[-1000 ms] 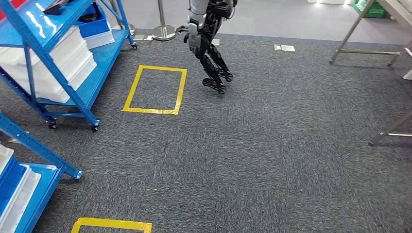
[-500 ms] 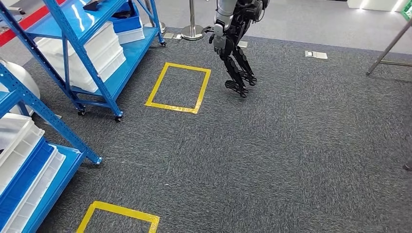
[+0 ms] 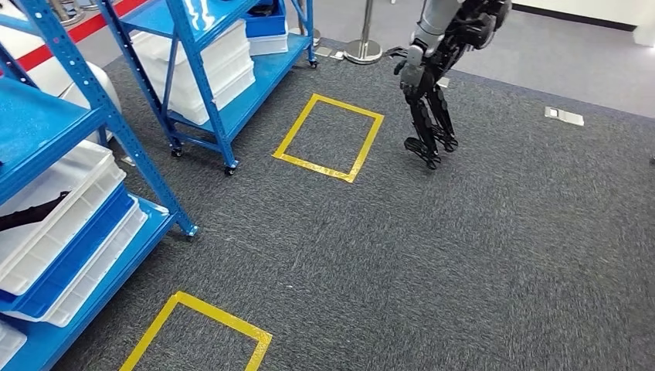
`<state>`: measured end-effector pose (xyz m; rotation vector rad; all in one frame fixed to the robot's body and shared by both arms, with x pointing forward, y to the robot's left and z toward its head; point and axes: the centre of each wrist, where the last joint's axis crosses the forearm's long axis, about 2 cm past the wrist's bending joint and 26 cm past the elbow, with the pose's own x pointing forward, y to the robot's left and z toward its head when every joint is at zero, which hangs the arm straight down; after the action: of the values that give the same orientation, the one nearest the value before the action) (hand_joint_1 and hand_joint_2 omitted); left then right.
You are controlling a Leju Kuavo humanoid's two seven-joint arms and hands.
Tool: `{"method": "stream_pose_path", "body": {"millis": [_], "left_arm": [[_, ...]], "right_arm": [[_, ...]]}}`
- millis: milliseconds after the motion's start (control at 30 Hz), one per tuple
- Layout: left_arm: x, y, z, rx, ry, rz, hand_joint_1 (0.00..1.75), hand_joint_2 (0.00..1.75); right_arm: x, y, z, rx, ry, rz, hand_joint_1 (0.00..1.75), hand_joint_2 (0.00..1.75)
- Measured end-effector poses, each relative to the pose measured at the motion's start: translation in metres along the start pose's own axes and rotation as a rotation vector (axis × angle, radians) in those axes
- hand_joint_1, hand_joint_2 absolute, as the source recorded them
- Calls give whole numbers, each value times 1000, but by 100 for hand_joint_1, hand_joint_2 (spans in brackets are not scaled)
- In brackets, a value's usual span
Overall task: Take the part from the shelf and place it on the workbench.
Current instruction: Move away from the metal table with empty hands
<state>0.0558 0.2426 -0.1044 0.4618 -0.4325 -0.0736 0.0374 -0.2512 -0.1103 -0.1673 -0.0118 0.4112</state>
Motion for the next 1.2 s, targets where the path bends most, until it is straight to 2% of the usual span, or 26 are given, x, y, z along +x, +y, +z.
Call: {"method": "stream_pose_path", "body": {"millis": [1200], "left_arm": [[-1, -1, 1, -7, 6, -10, 0, 0]], "right_arm": [[-4, -10, -3, 6, -7, -2, 0, 0]]}}
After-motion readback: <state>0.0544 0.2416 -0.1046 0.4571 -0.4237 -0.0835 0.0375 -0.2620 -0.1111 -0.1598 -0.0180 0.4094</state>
